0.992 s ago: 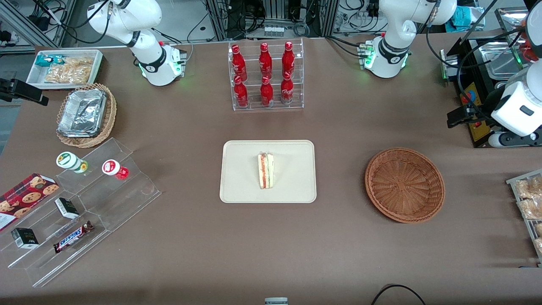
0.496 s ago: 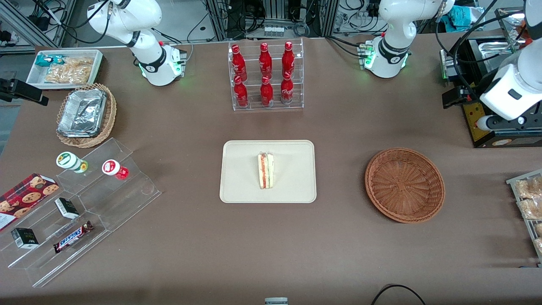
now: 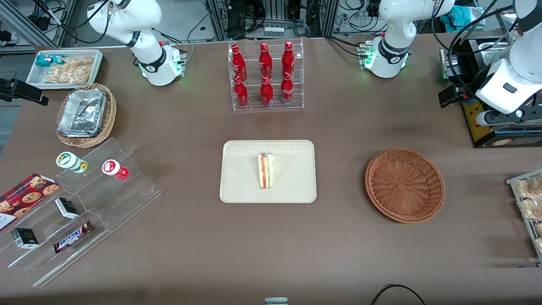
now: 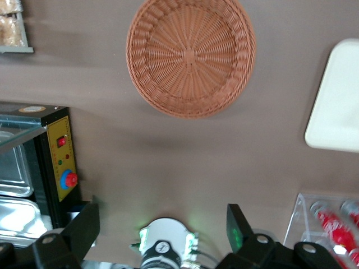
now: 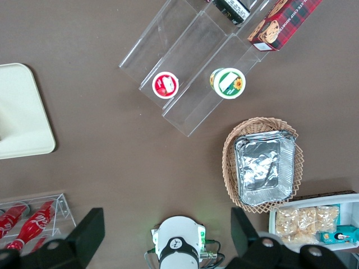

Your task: Place sandwich from basket to tray

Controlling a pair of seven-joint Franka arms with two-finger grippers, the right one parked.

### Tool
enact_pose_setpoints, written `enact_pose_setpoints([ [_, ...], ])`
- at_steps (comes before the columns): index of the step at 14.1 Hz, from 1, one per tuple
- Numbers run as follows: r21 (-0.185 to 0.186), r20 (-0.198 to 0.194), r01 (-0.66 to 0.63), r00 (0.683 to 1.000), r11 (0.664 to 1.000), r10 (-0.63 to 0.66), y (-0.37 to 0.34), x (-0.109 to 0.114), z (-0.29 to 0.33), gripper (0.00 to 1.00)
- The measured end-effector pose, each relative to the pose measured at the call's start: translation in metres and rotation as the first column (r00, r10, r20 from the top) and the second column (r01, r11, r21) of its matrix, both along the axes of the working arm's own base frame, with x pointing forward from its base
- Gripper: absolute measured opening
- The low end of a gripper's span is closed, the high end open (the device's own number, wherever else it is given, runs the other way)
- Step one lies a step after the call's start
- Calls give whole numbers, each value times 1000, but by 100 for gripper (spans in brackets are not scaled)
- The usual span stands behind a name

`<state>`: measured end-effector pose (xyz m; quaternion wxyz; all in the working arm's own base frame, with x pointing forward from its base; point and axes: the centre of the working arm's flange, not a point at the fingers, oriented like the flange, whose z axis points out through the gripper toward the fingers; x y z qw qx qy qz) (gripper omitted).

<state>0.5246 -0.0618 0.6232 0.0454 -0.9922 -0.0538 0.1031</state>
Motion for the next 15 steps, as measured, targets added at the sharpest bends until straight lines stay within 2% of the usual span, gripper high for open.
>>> enact_pose_setpoints([
  [2, 2, 7, -22, 1000, 1000, 22, -2, 0, 1, 100],
  [6, -45, 0, -41, 999, 998, 41, -3, 0, 1, 100],
  [15, -58, 34, -47, 998, 997, 49, -1, 6, 10, 100],
])
